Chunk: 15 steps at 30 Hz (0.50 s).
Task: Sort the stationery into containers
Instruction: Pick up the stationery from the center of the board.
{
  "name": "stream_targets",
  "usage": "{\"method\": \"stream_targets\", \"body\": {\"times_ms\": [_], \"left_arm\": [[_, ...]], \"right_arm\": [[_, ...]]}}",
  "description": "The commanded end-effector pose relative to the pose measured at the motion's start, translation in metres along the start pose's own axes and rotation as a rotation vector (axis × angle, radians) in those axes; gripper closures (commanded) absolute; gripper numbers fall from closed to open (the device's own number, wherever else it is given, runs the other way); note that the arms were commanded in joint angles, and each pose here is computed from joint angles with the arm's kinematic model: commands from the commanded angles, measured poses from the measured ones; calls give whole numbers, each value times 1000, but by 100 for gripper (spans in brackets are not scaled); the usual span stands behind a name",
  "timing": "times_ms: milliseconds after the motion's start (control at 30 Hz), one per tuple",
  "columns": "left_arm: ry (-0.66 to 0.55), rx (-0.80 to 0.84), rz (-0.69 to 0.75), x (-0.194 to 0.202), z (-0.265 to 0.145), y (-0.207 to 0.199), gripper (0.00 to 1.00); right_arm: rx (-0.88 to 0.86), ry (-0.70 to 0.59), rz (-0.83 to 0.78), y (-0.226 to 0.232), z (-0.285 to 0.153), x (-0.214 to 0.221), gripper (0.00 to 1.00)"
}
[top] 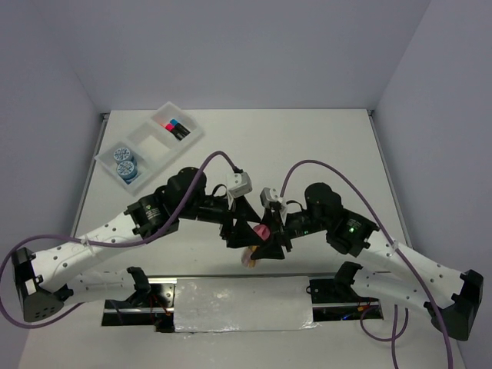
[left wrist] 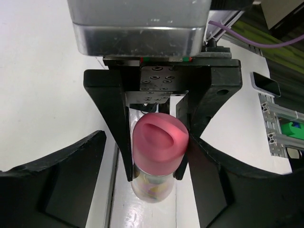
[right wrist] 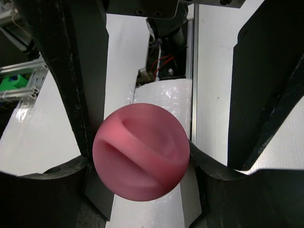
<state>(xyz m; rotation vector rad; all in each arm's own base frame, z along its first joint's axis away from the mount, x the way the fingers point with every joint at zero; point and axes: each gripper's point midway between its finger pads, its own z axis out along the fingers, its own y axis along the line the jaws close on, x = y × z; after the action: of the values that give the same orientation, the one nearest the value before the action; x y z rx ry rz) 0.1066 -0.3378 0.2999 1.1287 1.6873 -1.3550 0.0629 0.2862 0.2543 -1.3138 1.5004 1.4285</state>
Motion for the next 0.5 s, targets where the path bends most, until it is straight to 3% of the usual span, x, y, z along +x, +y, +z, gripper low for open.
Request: {"method": "stream_targets", "body": {"times_ms": [0,100,467], "left_arm": [[-20,-59,43,-10,4,7,19],[-33,-149,41,-12,-1,20,11],[-52,-41,18,-11,5,3,12]], "right_arm": [[-14,-83,-106,12,-7,-37,92],[-16,-78,-112,13,-7,-35,92],[-39,-119,-152,20,-9,-50,92]]}}
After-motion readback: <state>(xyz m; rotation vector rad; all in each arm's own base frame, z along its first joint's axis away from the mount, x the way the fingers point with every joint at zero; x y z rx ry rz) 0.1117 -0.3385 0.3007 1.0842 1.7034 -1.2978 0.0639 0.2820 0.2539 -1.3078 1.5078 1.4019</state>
